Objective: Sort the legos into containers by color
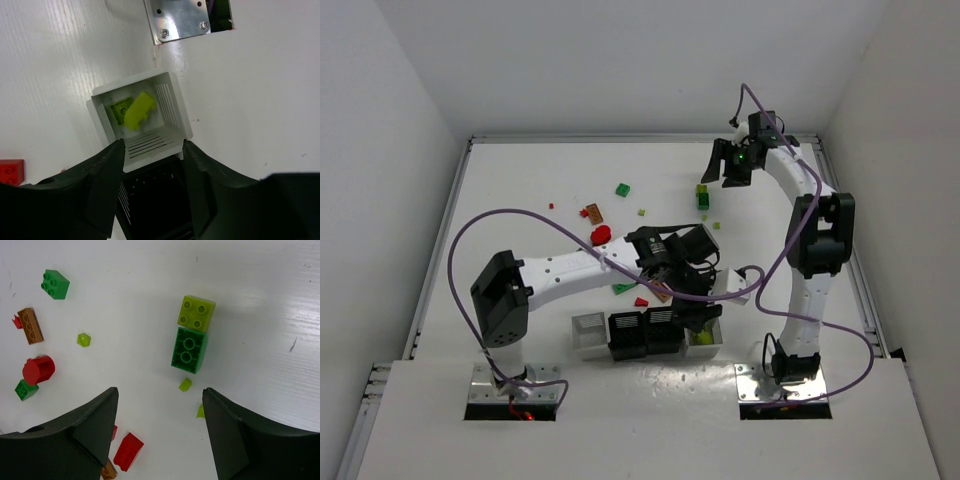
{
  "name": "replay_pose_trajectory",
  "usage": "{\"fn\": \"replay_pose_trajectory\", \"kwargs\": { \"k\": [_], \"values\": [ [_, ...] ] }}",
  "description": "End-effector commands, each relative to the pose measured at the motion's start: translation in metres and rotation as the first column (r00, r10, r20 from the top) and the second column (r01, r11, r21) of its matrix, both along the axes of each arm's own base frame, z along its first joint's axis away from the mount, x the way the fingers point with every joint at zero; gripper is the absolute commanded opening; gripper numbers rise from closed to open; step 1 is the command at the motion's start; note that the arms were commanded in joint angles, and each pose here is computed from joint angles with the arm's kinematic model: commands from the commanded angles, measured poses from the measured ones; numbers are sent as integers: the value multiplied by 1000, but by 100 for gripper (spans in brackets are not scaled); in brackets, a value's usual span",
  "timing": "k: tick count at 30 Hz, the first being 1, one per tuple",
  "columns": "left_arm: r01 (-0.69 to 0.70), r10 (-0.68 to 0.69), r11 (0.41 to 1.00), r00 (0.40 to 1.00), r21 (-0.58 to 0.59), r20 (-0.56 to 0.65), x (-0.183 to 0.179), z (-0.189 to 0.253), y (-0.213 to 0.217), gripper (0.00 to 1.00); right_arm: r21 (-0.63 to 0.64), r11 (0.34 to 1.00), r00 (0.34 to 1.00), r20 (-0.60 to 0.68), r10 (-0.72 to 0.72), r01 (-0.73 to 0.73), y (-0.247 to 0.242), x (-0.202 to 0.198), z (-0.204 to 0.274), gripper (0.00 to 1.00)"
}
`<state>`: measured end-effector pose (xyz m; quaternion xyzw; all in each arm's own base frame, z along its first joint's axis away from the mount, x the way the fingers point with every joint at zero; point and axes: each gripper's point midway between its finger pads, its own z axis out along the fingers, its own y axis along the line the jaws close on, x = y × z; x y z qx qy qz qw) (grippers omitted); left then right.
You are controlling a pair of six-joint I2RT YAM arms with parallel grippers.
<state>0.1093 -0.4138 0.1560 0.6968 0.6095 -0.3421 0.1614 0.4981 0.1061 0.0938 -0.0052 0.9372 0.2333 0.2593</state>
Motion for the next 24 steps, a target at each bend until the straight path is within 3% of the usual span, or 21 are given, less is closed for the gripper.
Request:
{"fn": "replay_pose_trajectory", "kwargs": {
  "k": [1,5,9,10,12,13,16,18,19,20,24],
  "values": [
    [-2,3,999,999,-46,33,5,15,-7,59,10,1000,998,60,18,-18,2,7,15,68],
    [-21,23,998,999,-58,43,16,19,-4,60,9,1000,999,51,18,-18,2,7,10,68],
    [-254,267,938,964,-238,22,77,83,7,60,-7,1000,999,38,16,-16,4,9,1,68],
    [-355,373,894,928,-272,17,112,95,24,60,-27,1000,999,39,2,-1,0,14,-3,68],
    [-482,523,803,852,-350,28,148,127,51,65,-39,999,999,40,-20,21,3,21,-8,70],
    [-570,618,733,786,-372,15,178,134,74,67,-69,997,998,57,-42,46,-3,30,-8,70],
    [-700,777,581,629,-415,25,220,150,129,78,-88,995,997,65,-36,41,5,42,-18,70],
    [-773,855,481,518,-414,26,240,149,165,90,-97,995,998,60,-32,38,8,45,-25,70],
    [-779,861,474,508,-410,31,239,146,168,91,-97,995,998,60,-32,38,8,45,-25,70],
    [-818,894,419,446,-394,26,251,137,185,93,-106,993,997,63,-38,45,7,48,-26,70],
    [-874,944,306,329,-376,2,266,131,218,96,-138,990,996,87,-22,33,18,59,-29,70]
  ]
}}
